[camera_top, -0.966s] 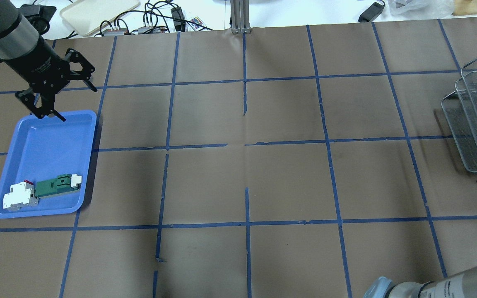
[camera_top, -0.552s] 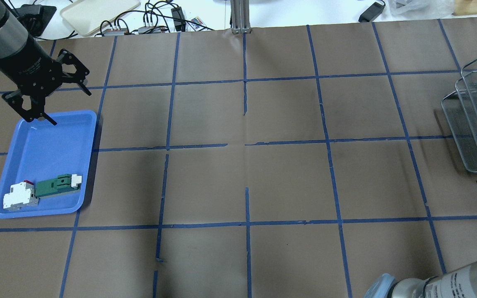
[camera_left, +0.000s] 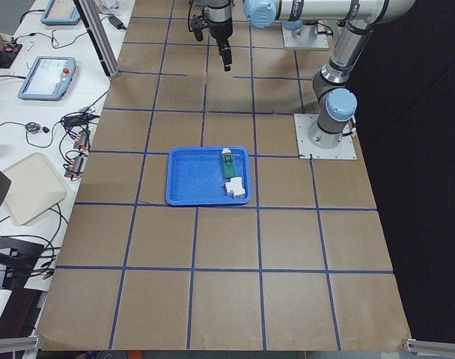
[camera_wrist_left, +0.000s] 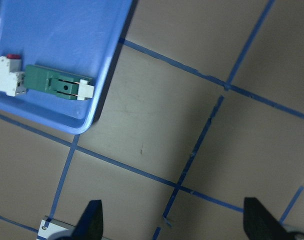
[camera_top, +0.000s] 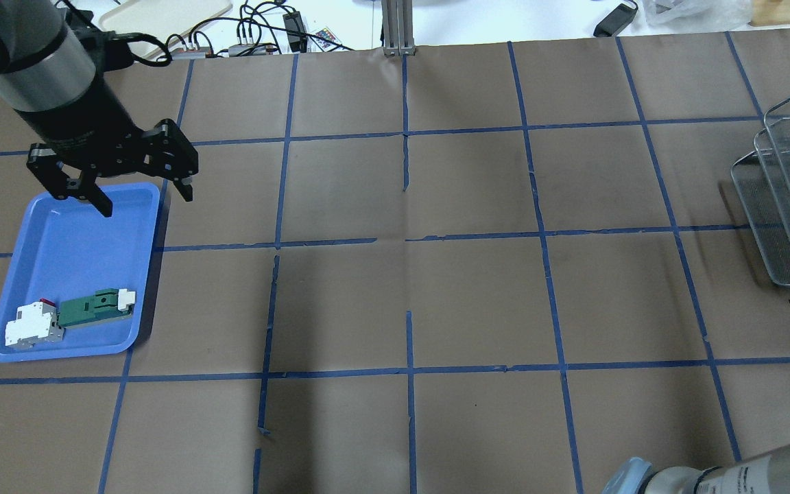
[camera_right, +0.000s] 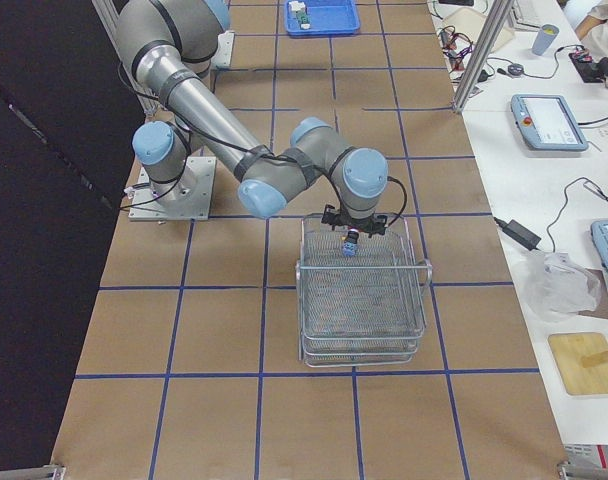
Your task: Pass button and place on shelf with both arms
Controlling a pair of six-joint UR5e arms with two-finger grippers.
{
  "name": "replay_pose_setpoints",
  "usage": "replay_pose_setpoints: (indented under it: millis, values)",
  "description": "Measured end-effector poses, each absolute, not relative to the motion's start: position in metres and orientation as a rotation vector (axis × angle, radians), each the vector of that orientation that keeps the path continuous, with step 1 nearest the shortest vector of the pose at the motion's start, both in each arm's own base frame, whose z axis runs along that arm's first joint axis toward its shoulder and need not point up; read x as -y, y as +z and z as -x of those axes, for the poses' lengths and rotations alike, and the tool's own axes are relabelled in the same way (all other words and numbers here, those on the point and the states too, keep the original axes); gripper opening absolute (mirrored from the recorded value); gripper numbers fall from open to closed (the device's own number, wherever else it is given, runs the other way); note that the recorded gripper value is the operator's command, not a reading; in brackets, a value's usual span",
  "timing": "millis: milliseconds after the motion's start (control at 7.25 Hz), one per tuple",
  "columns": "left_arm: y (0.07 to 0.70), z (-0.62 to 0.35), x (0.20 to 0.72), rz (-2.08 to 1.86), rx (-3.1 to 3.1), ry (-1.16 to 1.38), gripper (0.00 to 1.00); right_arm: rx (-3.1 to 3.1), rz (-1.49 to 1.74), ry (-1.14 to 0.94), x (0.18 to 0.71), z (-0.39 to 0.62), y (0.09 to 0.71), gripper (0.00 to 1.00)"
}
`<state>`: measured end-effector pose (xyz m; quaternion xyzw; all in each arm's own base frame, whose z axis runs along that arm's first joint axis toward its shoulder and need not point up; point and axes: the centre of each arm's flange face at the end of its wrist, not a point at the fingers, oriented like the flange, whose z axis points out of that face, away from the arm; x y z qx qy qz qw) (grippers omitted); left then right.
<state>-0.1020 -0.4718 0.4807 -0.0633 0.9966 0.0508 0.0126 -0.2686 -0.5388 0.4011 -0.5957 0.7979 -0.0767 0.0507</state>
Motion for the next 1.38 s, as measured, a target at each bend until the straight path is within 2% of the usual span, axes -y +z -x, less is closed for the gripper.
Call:
replay_pose_setpoints:
  millis: [414,966,1379]
  values:
    - [0.471,0.103,0.468,0.029,-3.123,0.171,1.00,-2.556,1.621,-0.199,0.538,0.095,0.478,1.00]
    - [0.475,0.082,0.470,0.017,-3.139,0.138,1.00,-2.802,1.172,-0.174,0.515,-0.126,0.516,1.00]
    - [0.475,0.083,0.468,0.023,-3.156,0.134,1.00,-3.011,0.720,-0.110,0.510,-0.151,0.511,1.00]
